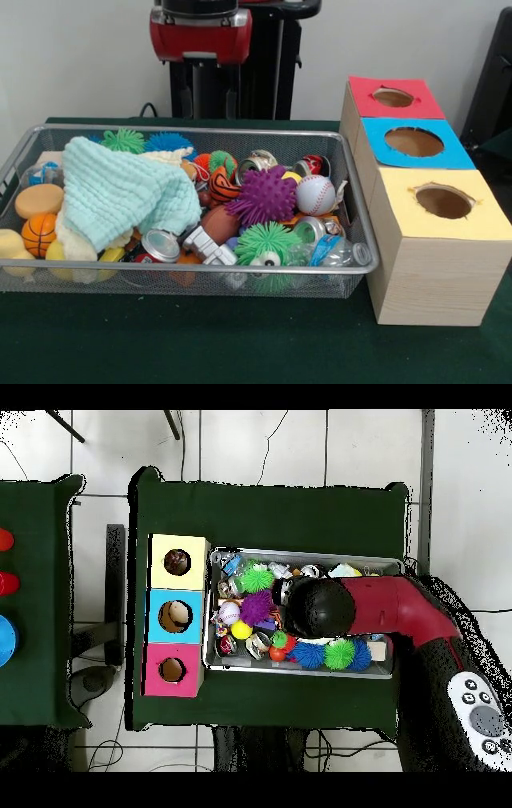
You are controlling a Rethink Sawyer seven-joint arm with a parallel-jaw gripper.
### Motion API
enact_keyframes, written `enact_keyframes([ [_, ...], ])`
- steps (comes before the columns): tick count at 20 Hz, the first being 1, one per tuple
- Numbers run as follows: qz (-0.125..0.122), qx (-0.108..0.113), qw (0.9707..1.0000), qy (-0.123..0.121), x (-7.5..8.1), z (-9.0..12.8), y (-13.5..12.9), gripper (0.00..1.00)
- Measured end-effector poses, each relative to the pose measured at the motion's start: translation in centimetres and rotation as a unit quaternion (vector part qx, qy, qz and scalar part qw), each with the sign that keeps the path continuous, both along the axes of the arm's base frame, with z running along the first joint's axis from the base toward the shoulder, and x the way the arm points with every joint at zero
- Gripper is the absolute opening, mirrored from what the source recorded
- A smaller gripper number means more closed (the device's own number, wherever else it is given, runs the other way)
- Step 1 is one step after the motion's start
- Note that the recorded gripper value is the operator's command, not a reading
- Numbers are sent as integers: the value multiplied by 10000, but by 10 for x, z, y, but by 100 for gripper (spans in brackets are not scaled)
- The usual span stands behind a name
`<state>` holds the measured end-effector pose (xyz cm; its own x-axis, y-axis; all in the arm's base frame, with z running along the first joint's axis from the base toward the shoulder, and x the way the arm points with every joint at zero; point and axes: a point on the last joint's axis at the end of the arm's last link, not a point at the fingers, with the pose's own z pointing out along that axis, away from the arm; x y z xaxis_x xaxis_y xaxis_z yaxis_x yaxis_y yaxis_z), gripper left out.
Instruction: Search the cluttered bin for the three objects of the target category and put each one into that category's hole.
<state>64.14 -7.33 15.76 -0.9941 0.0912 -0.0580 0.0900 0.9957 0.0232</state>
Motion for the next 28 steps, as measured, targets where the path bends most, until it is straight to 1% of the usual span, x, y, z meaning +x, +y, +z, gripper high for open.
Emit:
enact_keyframes([
  [6, -25, -8, 9998, 197, -11, -18, 2, 100],
  [9, -49, -16, 9997, 239, -14, -24, 1, 100],
  [10, -83, -23, 9996, 251, -17, -30, -2, 0],
  [18, -136, -3, 9995, 270, -20, -40, -6, 0],
  [21, -172, -12, 9994, 317, -24, -44, -9, 0],
  [24, -206, -43, 9991, 360, -27, -47, -13, 0],
  [28, -188, -182, 9986, 451, -34, -51, -13, 0],
])
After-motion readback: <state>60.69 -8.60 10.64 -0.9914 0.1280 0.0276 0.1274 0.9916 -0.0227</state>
